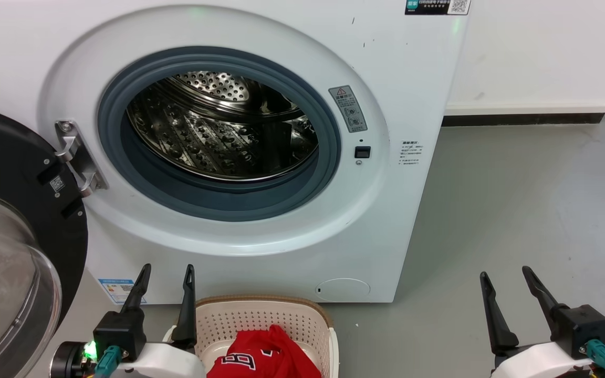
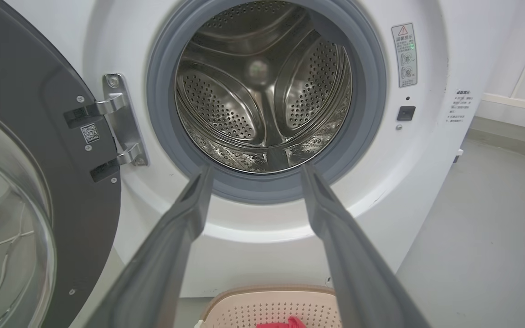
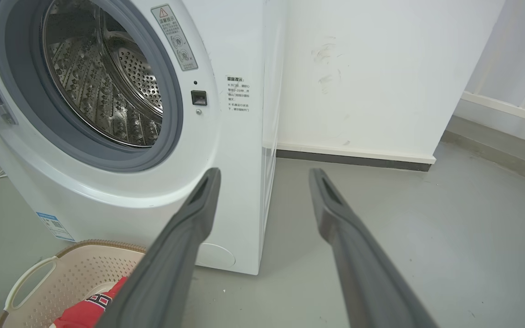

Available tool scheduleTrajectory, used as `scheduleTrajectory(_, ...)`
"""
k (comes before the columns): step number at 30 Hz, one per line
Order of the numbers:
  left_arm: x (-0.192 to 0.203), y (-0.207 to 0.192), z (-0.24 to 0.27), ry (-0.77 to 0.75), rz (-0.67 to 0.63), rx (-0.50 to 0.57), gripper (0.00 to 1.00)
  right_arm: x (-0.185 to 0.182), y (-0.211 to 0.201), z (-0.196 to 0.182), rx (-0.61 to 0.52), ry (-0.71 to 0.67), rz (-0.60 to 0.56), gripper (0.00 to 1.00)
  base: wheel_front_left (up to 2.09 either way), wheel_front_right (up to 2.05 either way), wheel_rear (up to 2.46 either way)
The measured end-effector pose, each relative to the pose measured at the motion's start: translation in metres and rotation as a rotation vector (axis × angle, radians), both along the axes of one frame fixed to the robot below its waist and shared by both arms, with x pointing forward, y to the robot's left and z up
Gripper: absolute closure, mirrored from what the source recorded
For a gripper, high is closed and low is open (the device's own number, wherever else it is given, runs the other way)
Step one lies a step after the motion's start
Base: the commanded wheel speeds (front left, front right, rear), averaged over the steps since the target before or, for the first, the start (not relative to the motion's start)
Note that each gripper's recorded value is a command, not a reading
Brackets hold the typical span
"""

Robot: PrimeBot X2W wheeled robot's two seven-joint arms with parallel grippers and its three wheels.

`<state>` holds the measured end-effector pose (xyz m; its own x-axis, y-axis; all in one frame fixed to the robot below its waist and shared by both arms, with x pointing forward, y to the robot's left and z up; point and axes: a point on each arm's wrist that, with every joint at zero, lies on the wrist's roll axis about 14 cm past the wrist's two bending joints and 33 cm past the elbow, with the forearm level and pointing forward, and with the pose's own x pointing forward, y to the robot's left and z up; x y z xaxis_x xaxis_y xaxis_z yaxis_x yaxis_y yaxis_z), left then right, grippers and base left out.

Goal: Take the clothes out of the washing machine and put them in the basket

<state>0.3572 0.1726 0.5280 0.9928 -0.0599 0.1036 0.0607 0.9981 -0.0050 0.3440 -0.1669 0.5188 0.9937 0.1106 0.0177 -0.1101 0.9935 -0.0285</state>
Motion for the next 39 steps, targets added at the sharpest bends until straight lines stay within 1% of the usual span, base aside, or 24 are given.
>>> scheduleTrajectory(6, -0.006, 0.002, 0.003, 0.003, 0.010, 0.003, 0.00, 0.002, 0.003, 0.001, -0.001, -0.001, 0.009, 0.00, 0.00, 0.00, 0.00)
scheduleTrajectory(25, -0.006, 0.002, 0.007, -0.002, 0.008, 0.005, 0.00, 0.001, 0.003, 0.001, 0.004, -0.005, 0.011, 0.00, 0.00, 0.00, 0.00)
scheduleTrajectory(26, -0.006, 0.002, 0.006, 0.004, 0.008, 0.003, 1.00, 0.001, 0.003, -0.001, 0.003, 0.000, 0.010, 1.00, 0.00, 0.00, 0.00)
scheduleTrajectory(29, -0.009, 0.002, -0.007, 0.048, 0.011, -0.012, 1.00, -0.001, 0.003, -0.010, 0.014, 0.029, 0.010, 1.00, 0.00, 0.00, 0.00)
scheduleTrajectory(39, -0.007, 0.011, -0.020, 0.112, 0.035, -0.218, 1.00, 0.000, -0.001, -0.016, 0.235, 0.063, -0.010, 1.00, 0.00, 0.00, 0.00)
